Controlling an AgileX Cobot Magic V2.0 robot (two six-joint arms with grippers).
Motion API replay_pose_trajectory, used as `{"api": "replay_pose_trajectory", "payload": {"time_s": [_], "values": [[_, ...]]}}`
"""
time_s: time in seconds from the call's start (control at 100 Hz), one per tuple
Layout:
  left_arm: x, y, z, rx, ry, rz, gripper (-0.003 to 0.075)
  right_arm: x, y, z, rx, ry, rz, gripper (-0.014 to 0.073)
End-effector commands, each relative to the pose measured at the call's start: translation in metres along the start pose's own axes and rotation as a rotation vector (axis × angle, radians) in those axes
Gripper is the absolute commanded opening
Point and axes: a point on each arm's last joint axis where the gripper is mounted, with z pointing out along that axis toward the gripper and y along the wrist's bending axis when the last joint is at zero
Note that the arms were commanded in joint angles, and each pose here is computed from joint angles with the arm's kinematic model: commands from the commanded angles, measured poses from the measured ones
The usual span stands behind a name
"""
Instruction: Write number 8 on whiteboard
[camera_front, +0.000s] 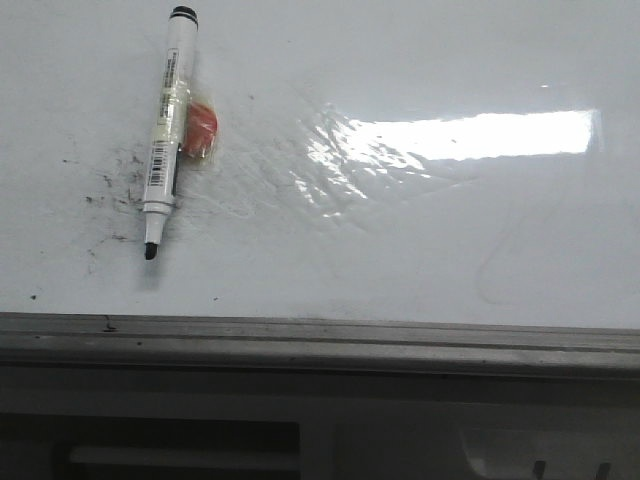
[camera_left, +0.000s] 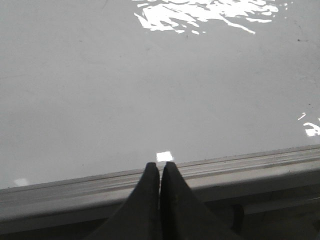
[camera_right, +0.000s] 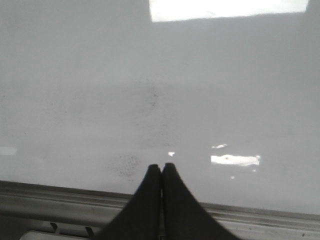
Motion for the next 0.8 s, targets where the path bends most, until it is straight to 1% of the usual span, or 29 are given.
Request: {"api": "replay_pose_trajectory", "payload": {"time_s": [0.0, 0.74, 0.79], "values": [[0.0044, -0.0003, 0.0012, 0.001, -0.052, -0.020, -0.0020, 0.0015, -0.0003, 0.0000, 0.003, -0.036, -0.011, -0.0066], [0.0044, -0.0003, 0.0012, 0.001, -0.052, -0.020, -0.0020, 0.0015, -0.0004, 0.0000, 0.004, -0.036, -0.016, -0.0066], [0.0044, -0.0003, 0.0012, 0.001, -0.052, -0.020, -0.0020, 0.0000, -0.0008, 0.0000, 0.008, -0.052, -0.025, -0.0066]]}}
